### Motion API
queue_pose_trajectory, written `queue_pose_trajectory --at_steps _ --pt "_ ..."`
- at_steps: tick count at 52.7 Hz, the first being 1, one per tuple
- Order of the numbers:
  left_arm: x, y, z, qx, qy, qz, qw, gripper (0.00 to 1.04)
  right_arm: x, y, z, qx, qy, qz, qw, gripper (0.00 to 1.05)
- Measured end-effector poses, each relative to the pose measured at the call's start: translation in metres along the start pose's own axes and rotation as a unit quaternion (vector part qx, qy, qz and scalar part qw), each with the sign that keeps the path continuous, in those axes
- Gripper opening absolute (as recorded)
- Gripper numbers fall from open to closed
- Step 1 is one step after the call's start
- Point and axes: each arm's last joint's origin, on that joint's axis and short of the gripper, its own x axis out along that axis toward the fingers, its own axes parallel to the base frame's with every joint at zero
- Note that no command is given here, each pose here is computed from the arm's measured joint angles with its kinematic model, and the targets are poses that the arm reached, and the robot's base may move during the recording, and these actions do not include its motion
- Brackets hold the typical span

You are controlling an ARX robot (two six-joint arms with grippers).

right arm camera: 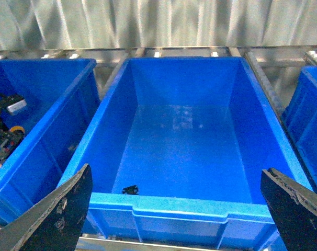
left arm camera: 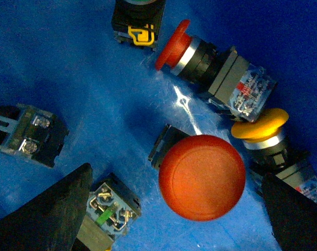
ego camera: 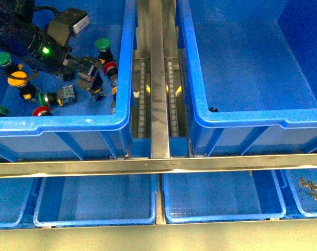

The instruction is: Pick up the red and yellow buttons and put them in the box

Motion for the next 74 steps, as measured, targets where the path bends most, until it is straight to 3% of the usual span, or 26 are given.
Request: queue_pose_trajectory --at_steps 30,50,61,74 --pt "0.013 -0.008 0.006 -0.010 0.004 -0.016 1.000 0.96 0.000 0.000 0.000 0.000 0.000 0.000 1.000 0.98" --pt "0.013 -0.004 0.006 -0.018 0.004 -0.011 1.000 0.39 0.000 0.000 0.000 0.000 0.000 0.000 1.000 0.98" --pt "0.011 0.002 0.003 -0.033 0.000 -0.013 0.999 0.35 0.000 0.000 0.000 0.000 0.000 0.000 1.000 0.98" --pt "-0.025 0.018 -0.007 -0.120 -0.028 -0.030 0.992 0.35 0.000 0.000 0.000 0.000 0.000 0.000 1.000 0.98"
